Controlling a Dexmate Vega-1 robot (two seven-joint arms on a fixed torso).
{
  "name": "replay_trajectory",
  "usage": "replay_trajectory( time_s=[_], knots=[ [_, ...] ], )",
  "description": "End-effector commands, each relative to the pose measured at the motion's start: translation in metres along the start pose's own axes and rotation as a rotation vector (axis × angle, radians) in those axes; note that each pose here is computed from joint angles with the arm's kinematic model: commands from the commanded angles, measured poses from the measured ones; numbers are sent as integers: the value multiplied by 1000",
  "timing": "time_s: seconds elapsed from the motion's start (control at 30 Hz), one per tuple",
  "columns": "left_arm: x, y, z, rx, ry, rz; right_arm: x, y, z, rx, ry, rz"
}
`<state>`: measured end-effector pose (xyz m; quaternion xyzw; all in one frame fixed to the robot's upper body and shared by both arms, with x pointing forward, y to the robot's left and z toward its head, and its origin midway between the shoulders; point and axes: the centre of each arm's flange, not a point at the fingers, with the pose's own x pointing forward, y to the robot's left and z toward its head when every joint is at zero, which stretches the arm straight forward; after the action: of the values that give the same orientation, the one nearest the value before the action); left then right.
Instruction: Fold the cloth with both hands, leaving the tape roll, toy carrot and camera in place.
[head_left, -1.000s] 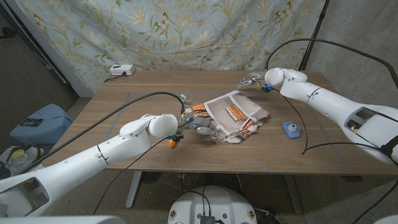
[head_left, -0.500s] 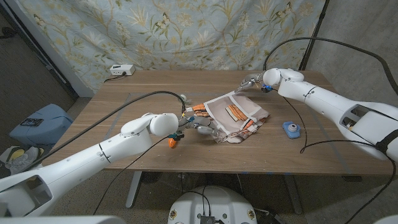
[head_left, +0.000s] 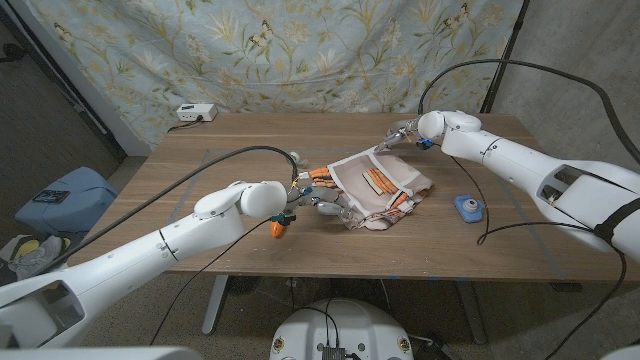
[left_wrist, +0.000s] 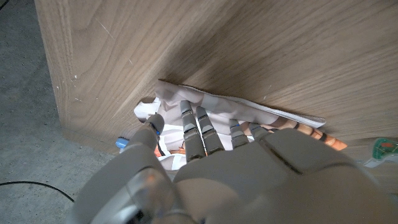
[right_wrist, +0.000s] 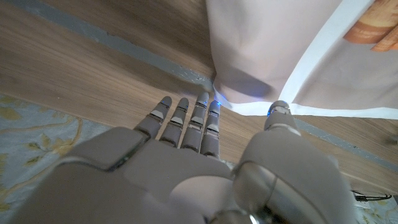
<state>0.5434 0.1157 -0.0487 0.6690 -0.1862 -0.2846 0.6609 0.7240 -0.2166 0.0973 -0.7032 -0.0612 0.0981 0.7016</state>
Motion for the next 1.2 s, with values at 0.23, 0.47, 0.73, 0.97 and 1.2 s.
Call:
replay_trajectory(
  time_s=[0.23,0.47,0.73,0.97,1.2],
  knots=[
    [-5,0,-10,-10,8,3,6,4,11,-21,4,-20],
    [-5,-1,-12,-8,4,-3,8,9,12,-26,6,-24],
    [-5,0,-12,-6,0,-4,7,11,13,-35,-3,-44],
    [-3,0,-11,-5,-4,-8,5,11,14,-39,-20,-93],
    [-1,1,-9,0,-5,-8,3,10,16,-65,-32,-138]
  ],
)
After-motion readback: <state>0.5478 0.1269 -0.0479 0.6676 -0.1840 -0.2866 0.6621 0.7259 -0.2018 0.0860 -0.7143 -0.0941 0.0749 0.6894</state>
